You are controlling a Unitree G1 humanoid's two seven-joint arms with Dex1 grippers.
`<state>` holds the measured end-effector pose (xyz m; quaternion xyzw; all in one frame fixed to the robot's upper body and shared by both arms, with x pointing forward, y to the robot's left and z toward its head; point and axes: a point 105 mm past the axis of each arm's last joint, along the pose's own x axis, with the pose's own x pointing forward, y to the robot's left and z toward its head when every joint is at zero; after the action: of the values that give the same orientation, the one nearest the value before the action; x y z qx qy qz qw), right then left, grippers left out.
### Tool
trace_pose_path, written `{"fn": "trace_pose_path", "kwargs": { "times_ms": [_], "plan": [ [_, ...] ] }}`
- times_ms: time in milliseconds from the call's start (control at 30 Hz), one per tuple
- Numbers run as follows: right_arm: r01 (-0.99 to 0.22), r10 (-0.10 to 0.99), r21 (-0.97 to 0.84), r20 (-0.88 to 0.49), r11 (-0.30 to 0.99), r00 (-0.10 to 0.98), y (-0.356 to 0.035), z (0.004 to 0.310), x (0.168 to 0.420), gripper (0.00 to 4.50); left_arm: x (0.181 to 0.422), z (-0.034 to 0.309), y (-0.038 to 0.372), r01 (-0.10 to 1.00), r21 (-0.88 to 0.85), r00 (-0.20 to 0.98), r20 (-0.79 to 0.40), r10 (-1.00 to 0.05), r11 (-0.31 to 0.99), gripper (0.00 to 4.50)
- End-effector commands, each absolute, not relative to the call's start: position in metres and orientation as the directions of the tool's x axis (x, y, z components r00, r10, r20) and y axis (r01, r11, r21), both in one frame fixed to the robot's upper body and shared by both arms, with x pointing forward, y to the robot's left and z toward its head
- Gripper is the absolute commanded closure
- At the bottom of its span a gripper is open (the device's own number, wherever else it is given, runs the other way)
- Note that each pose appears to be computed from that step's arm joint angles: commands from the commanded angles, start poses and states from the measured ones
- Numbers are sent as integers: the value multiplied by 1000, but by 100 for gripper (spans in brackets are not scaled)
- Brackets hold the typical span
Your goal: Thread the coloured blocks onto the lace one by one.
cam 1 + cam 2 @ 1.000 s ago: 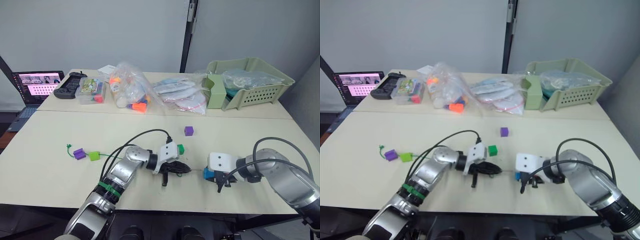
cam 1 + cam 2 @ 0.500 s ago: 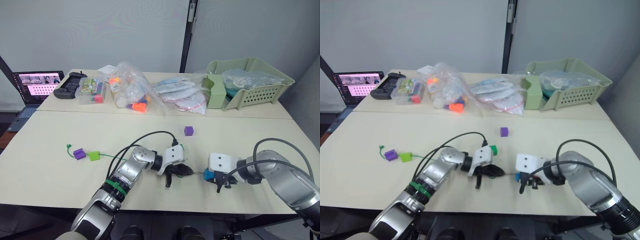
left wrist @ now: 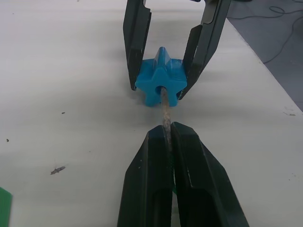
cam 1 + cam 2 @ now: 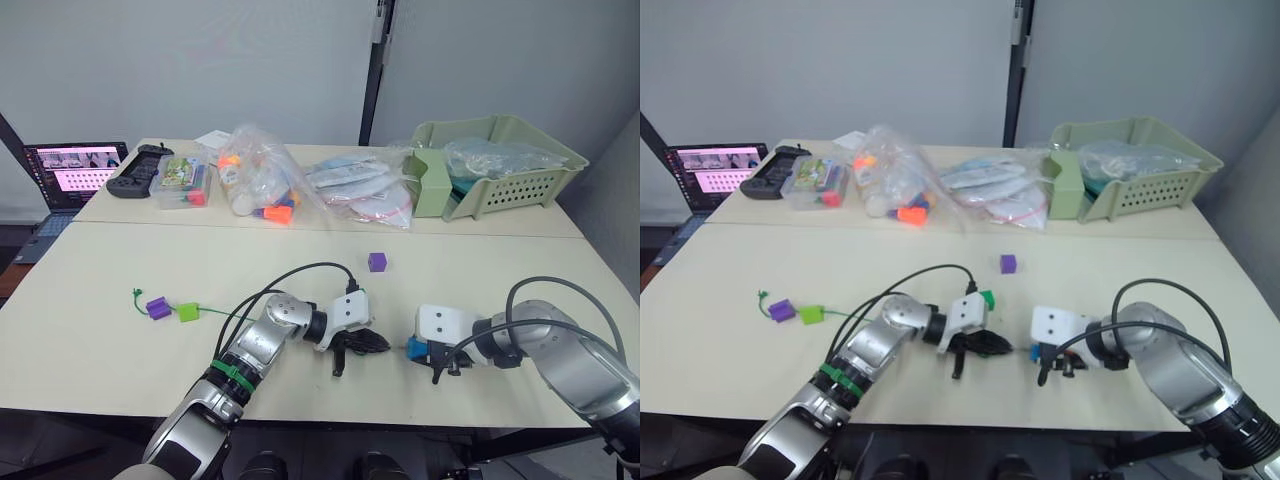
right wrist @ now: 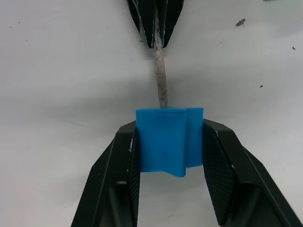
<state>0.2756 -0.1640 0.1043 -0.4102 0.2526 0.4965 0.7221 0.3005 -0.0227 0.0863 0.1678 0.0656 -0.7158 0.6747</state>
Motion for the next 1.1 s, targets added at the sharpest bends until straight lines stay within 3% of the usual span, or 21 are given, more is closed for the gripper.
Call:
{"fn": "trace_pose_path", "kwargs": {
  "times_ms": [33, 467, 733, 1100],
  "plan": [
    [-911, 525, -372, -746, 180, 409, -163, 113, 278, 319, 296, 98, -38, 981, 156, -66, -288, -955, -114, 450],
    [-908, 535, -369, -735, 198, 416, -162, 113, 278, 319, 295, 103, -69, 980, 151, -90, -247, -965, -130, 450],
    [-909, 535, -366, -737, 198, 413, -162, 111, 277, 319, 297, 99, -51, 977, 165, -82, -285, -955, -133, 184],
    [-914, 541, -362, -739, 185, 402, -159, 109, 278, 319, 305, 94, -26, 977, 189, -29, -344, -939, -99, 180]
  ]
}}
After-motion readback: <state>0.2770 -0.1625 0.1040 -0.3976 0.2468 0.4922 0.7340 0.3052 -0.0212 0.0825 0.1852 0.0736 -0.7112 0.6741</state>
